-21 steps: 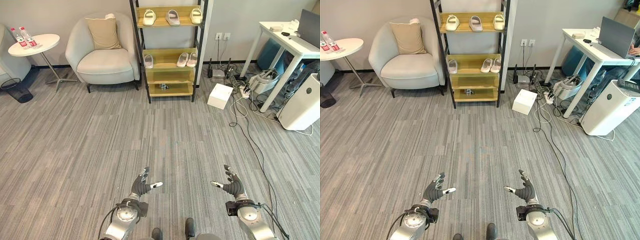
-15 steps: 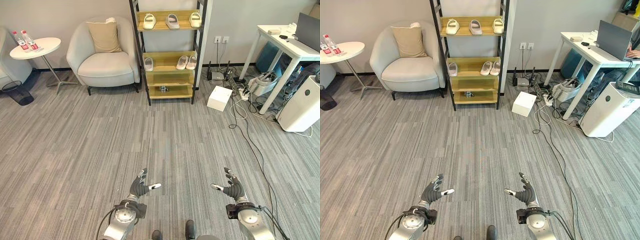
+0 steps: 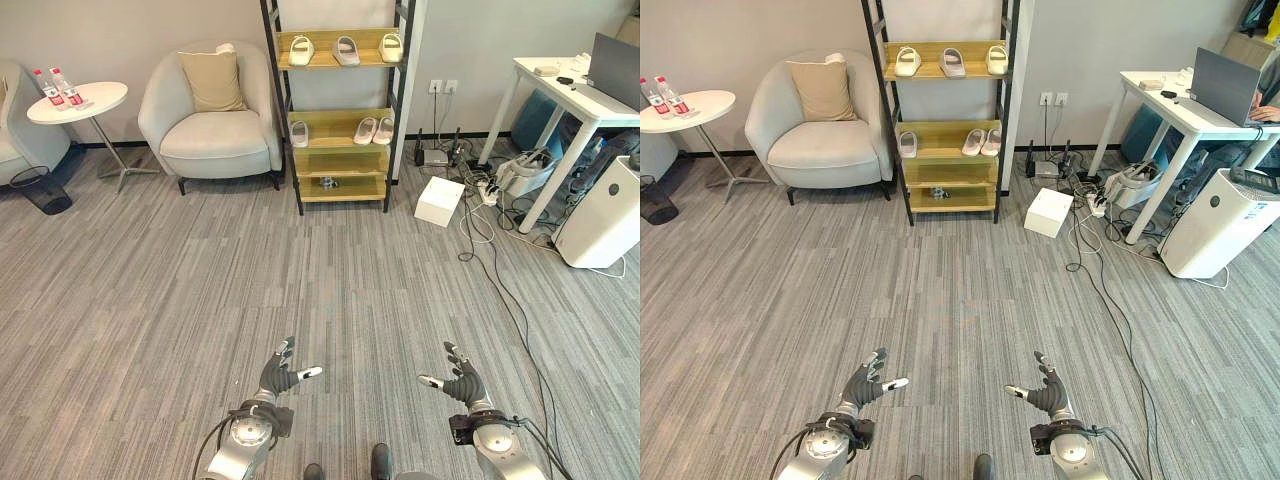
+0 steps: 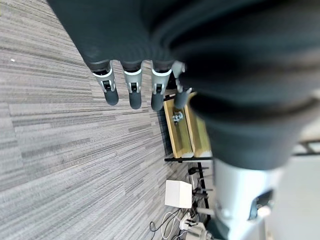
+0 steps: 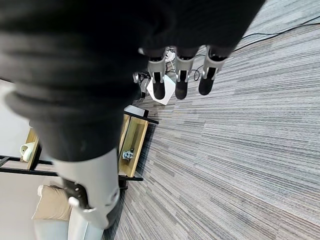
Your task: Arrange the slippers neatly on the shoe rack.
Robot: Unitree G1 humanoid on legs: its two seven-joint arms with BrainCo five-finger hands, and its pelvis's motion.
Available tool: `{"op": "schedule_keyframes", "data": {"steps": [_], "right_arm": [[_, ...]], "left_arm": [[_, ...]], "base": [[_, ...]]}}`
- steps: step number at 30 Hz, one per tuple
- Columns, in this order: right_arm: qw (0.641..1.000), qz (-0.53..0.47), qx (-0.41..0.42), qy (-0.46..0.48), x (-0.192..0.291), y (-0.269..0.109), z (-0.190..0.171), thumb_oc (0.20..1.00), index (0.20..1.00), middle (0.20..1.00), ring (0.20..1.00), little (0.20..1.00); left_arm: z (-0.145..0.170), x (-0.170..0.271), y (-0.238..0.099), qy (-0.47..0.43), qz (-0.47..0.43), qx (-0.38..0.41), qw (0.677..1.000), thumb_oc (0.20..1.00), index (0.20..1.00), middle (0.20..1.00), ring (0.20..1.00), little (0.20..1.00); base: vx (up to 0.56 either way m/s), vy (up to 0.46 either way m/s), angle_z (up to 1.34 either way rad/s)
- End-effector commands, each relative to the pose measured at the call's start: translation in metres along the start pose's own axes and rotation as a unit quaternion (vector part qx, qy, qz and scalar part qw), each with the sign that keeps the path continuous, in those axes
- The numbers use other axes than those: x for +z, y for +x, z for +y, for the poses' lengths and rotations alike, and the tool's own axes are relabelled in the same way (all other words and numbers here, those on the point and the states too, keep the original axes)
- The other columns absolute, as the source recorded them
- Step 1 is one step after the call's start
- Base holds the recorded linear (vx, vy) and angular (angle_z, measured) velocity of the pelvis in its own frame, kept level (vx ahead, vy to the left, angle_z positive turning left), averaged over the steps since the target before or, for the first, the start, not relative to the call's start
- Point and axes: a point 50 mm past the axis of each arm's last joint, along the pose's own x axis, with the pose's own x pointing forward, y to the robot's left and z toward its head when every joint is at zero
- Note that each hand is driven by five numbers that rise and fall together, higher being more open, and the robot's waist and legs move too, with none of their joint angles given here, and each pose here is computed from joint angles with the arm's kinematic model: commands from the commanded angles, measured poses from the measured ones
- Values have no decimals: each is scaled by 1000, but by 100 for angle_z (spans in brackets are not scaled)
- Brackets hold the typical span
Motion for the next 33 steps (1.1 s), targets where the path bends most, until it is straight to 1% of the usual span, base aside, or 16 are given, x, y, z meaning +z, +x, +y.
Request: {"op": "schedule_keyframes", "data": {"steps": [1, 5, 10, 13, 14, 16, 18, 20, 23, 29, 33], "right_arm": [[998, -67, 1, 19, 31, 13, -1, 1000, 1000, 1000, 1000, 1000], [998, -69, 5, 14, 32, 12, 1, 1000, 1000, 1000, 1000, 1000], [996, -82, -7, 18, 39, 15, -3, 1000, 1000, 1000, 1000, 1000], [996, -89, -5, 5, 42, 16, -4, 1000, 1000, 1000, 1000, 1000], [995, -97, 5, -1, 47, 17, -2, 1000, 1000, 1000, 1000, 1000], [995, -97, 5, -2, 47, 18, -1, 1000, 1000, 1000, 1000, 1000], [995, -97, 2, -9, 49, 20, -3, 1000, 1000, 1000, 1000, 1000], [993, -120, -1, -4, 64, 25, -3, 1000, 1000, 1000, 1000, 1000], [993, -122, -3, 2, 64, 24, -5, 1000, 1000, 1000, 1000, 1000], [994, -110, -8, -1, 61, 25, -2, 1000, 1000, 1000, 1000, 1000], [995, -98, 0, -10, 52, 20, -2, 1000, 1000, 1000, 1000, 1000]], "left_arm": [[2, 26, 11, -17, -55, 3, 998, 1000, 1000, 1000, 1000, 1000], [3, 24, 10, -15, -51, 0, 999, 1000, 1000, 1000, 1000, 1000], [2, 32, 16, -11, -64, 0, 998, 1000, 1000, 1000, 1000, 1000], [2, 33, 14, -5, -70, 1, 998, 1000, 1000, 1000, 1000, 1000], [11, 33, 12, 2, -73, 11, 997, 1000, 1000, 1000, 1000, 1000], [13, 34, 11, -1, -75, 14, 997, 1000, 1000, 1000, 1000, 1000], [22, 31, 8, -3, -72, 25, 997, 1000, 1000, 1000, 1000, 1000], [36, 25, 5, 0, -60, 44, 997, 1000, 1000, 1000, 1000, 1000], [43, 20, 3, 9, -50, 51, 997, 1000, 1000, 1000, 1000, 1000], [39, 31, 9, 21, -69, 42, 997, 1000, 1000, 1000, 1000, 1000], [32, 35, 11, -10, -76, 36, 996, 1000, 1000, 1000, 1000, 1000]], "base": [[0, 0, 0], [0, 0, 0], [-42, 11, 16], [-6, 31, 24], [45, 93, -11], [33, 98, -27], [-52, 161, -30], [-7, 240, -47], [276, 39, -5], [297, -102, -7], [332, -180, 17]]}}
